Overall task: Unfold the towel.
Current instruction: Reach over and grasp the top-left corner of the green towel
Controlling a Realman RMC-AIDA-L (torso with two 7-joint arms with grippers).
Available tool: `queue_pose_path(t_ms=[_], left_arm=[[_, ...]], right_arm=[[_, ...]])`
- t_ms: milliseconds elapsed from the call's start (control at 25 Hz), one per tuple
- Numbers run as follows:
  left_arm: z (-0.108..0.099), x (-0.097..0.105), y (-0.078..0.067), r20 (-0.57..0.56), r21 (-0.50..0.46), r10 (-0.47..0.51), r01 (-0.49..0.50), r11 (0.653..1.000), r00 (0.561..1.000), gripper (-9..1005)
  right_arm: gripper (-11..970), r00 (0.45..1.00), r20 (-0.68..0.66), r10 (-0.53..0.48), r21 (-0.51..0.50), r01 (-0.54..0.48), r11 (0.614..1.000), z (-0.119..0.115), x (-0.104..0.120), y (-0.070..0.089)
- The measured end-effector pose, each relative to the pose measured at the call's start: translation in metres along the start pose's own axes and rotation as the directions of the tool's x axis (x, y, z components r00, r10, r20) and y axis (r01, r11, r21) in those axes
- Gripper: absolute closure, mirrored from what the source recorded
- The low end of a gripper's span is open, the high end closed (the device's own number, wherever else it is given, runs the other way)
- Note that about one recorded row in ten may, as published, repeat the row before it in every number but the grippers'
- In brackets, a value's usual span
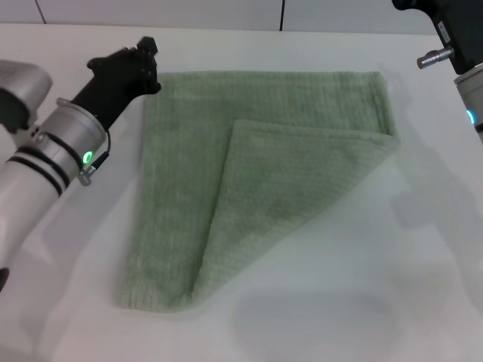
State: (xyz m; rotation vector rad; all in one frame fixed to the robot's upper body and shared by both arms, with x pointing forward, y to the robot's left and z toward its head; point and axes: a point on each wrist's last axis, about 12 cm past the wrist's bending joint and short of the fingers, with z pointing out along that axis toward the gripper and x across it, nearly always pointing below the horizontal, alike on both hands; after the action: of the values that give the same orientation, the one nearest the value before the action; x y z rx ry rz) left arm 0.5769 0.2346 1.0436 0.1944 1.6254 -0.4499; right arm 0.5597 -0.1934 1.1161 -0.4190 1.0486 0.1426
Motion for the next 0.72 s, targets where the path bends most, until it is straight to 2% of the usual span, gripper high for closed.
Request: queue_pose_path(t_ms=[120, 160, 280, 320, 520, 720], left_arm=[[0.0, 0.0, 0.0, 0.0, 0.0, 0.0, 0.0, 1.0, 1.0, 937], [0.014, 0.003, 0.0, -0.089, -0.028, -0.021, 0.019, 0.999, 0.996, 970], [0.019, 0.003, -0.001, -0.119, -0.037, -0.023, 0.018, 0.999, 0.993, 991], [0.032, 0.003, -0.003, -0.195, -0.059, -0.013, 0.001, 0.998, 0.981, 998], [0.045, 0.003, -0.004, -0.284, -0.093, -0.002, -0.025, 0.995, 0.959, 998], [0.05, 0.006, 0.0, -0.353, -0.132, -0.005, -0.045, 0.99, 0.936, 998]], right_arm=[[144, 1.0, 0.0, 0.0, -0.002, 0.0, 1.0, 0.0, 0.0, 0.0], [144, 1.0, 0.0, 0.0, -0.002, 0.0, 1.0, 0.0, 0.0, 0.0], [144, 1.0, 0.003, 0.001, -0.009, -0.001, 1.0, 0.001, 0.0, 0.002], [144, 1.0, 0.004, 0.003, -0.017, -0.003, 1.0, 0.002, -0.001, 0.004], [144, 1.0, 0.001, 0.005, -0.031, -0.005, 0.999, 0.003, 0.0, 0.007], [144, 1.0, -0.001, 0.005, -0.035, -0.005, 0.999, 0.003, 0.0, 0.008]])
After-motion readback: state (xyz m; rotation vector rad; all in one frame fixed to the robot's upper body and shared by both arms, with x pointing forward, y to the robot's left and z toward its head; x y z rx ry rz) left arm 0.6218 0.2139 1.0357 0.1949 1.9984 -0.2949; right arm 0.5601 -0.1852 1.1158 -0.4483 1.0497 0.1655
